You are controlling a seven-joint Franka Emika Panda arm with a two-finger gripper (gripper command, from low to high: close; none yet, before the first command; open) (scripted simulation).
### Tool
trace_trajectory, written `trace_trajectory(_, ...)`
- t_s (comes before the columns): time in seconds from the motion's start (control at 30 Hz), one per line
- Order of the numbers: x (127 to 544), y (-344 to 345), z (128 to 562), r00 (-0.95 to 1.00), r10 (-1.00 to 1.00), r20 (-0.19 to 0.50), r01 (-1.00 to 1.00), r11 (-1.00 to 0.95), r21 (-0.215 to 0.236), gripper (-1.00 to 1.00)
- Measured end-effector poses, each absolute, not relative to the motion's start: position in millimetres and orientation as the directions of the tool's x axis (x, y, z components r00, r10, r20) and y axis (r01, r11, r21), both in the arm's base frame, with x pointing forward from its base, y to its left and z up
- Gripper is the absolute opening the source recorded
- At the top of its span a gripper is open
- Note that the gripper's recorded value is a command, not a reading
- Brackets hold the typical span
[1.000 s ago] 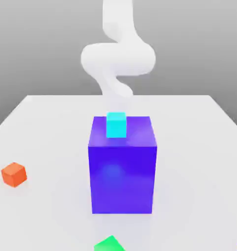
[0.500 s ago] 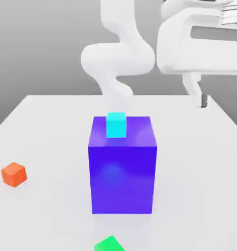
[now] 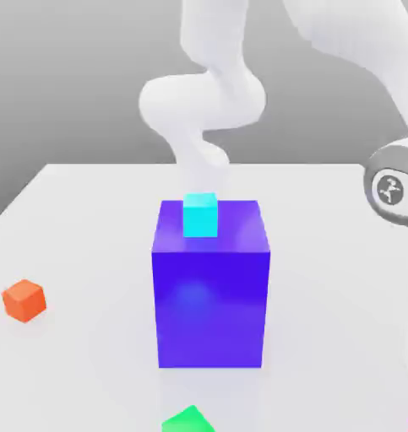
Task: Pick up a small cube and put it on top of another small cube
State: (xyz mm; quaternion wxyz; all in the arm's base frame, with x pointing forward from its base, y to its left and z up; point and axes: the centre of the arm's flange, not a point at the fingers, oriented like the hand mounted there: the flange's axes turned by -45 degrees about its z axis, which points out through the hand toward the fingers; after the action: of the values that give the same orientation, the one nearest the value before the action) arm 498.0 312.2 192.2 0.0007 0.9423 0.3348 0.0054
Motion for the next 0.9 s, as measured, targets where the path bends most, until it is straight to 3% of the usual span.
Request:
trace_trajectory(0.1,495.6,315.6,143.7,0.771,0.637,0.002,0.637,-0.771,0.0,0.0)
trace_trajectory(0.13,495.0,315.7,133.0,0.77,0.638,0.001,0.638,-0.77,0.0,-1.0)
trace_trajectory(0.33,494.6,315.7,127.7,0.77,0.638,0.001,0.638,-0.77,-0.001,-1.0)
trace_trajectory(0.5,497.0,309.9,184.9,0.776,0.631,-0.001,0.631,-0.776,0.0,-1.0)
trace_trajectory(0.7,532.2,162.3,214.0,0.897,0.442,-0.012,0.442,-0.897,0.016,-1.0)
trace_trajectory(0.9,527.7,12.0,219.2,0.977,0.212,-0.003,0.212,-0.977,0.002,-1.0)
